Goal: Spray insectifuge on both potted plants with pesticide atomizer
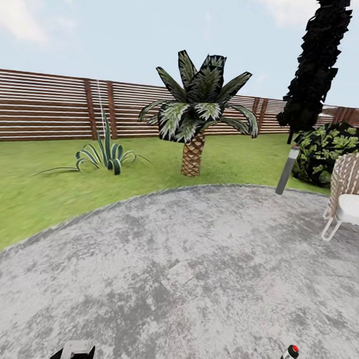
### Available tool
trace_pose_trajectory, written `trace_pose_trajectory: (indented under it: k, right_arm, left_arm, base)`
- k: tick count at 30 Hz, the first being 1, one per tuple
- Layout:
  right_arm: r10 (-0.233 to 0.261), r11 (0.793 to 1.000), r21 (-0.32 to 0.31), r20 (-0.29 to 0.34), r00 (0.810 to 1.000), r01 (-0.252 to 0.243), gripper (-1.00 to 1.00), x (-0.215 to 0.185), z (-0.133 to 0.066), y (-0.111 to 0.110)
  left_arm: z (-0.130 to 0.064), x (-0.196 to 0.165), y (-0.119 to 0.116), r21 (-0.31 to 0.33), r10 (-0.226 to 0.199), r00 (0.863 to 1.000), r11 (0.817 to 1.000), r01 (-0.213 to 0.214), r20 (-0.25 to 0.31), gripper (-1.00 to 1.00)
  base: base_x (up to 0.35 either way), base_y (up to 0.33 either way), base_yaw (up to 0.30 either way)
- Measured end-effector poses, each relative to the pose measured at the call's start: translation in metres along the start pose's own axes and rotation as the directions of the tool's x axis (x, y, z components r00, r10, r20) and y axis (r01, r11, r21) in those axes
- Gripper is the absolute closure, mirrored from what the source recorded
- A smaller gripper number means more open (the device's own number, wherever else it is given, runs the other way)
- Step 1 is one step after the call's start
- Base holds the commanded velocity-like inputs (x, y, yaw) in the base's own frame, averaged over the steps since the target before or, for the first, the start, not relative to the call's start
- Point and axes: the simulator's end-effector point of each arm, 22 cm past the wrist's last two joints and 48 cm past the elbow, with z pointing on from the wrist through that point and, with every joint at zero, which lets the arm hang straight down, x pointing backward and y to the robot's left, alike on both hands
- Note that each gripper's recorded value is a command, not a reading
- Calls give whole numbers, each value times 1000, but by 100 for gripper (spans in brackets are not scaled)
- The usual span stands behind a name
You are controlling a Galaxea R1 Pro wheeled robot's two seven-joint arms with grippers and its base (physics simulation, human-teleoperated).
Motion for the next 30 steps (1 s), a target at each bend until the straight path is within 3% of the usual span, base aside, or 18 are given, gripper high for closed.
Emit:
trace_pose_trajectory:
  k: [30]
  right_arm:
    - [1,1000,1,-1,1000,-1,-100,1,0,0]
  left_arm:
    - [0,0,0,1,0,1000,1000,0,0,-100]
  base:
    - [290,224,-265]
